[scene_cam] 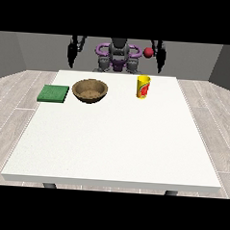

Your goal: Pick the cup and pour the ball into the bowl, then pick the bowl and place it on the pad

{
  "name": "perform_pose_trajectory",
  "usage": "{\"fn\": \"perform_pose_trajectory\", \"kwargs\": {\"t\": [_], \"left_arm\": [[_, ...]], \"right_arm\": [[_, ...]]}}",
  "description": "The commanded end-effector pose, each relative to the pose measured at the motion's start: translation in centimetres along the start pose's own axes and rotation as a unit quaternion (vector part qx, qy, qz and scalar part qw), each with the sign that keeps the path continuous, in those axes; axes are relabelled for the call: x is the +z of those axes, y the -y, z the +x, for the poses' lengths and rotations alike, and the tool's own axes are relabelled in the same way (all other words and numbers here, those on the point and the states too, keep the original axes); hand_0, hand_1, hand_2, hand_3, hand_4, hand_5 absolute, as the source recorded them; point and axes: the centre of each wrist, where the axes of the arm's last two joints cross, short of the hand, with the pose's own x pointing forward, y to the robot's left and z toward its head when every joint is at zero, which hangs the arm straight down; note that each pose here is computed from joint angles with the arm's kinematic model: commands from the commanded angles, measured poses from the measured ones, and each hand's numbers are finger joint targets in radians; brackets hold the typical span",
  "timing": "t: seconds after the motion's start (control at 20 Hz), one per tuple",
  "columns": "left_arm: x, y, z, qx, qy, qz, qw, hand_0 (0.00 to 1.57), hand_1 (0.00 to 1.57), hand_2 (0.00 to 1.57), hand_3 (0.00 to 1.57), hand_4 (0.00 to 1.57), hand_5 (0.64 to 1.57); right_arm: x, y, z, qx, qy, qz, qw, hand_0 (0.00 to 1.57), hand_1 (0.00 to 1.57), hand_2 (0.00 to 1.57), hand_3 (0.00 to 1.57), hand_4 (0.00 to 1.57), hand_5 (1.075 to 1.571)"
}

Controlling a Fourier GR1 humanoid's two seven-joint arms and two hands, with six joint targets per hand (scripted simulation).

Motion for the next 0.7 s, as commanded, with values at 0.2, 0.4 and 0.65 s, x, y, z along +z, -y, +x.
{"fn": "perform_pose_trajectory", "kwargs": {"t": [0.2,0.4,0.65], "left_arm": [[-0.2,-1.0,2.9,-0.018,0.013,-0.002,1.000,0.00,0.00,0.00,0.00,0.00,1.557],[-1.2,-3.7,7.3,0.054,0.018,0.012,0.998,0.00,0.00,0.00,0.00,0.00,1.557],[0.0,-8.3,6.5,0.048,0.072,0.046,0.995,0.00,0.00,0.00,0.00,0.00,1.547]], "right_arm": [[-0.2,1.2,3.1,0.022,0.015,0.003,0.9996,0.00,0.00,0.00,0.00,0.00,1.569],[0.9,6.1,4.1,-0.013,0.018,0.027,0.9994,0.00,0.00,0.00,0.00,0.00,1.570],[1.4,7.6,5.9,-0.025,0.053,0.024,0.9980,0.00,0.00,0.00,0.00,0.00,1.570]]}}
